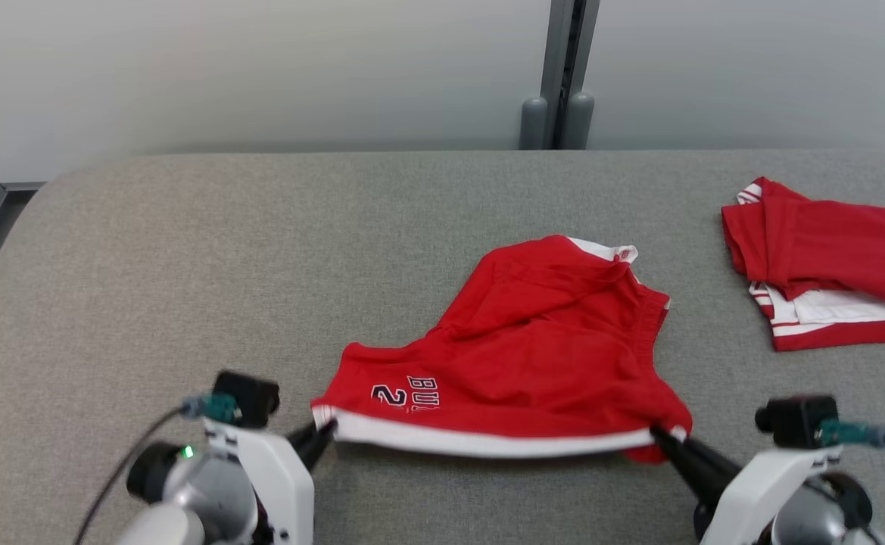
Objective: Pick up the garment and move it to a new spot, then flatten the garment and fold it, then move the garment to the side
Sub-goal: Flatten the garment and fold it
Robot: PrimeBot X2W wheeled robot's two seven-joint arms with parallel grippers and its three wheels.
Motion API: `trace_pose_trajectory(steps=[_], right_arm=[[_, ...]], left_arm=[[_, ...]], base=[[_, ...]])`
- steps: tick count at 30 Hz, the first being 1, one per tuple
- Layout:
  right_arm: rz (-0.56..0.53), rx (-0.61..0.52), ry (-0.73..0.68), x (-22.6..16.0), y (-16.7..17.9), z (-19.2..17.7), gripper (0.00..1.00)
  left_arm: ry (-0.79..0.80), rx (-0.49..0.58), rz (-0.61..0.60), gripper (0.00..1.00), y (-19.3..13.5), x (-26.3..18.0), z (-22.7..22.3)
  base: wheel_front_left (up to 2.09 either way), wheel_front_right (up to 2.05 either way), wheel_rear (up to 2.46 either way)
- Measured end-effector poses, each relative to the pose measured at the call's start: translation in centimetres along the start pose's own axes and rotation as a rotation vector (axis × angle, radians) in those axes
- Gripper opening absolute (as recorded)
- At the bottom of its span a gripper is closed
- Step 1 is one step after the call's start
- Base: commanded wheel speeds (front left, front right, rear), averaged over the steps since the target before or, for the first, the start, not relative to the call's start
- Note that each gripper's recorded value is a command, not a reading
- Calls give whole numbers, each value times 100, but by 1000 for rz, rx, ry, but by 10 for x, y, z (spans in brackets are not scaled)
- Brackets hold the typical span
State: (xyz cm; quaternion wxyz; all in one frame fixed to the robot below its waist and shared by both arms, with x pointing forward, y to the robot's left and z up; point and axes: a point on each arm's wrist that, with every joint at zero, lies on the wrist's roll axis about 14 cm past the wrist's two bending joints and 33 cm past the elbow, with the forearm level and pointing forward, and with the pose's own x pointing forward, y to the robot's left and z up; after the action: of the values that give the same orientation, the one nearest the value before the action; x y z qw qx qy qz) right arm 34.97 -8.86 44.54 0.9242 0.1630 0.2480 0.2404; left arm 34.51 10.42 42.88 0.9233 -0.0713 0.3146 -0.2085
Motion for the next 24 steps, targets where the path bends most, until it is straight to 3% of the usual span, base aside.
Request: trace_pose_trajectory(steps=[10, 21, 24], right_arm=[[34, -110, -113, 38, -15, 113, 0], [15, -185, -115, 125, -53, 198, 0], [20, -153, -122, 147, -61, 214, 0]], left_arm=[[-107, 259, 8, 0, 30, 31, 134], [-149, 389, 45, 0, 61, 116, 240], [-170, 414, 43, 0, 64, 135, 256]], base=[[0, 0, 0], [0, 0, 0], [0, 0, 0]])
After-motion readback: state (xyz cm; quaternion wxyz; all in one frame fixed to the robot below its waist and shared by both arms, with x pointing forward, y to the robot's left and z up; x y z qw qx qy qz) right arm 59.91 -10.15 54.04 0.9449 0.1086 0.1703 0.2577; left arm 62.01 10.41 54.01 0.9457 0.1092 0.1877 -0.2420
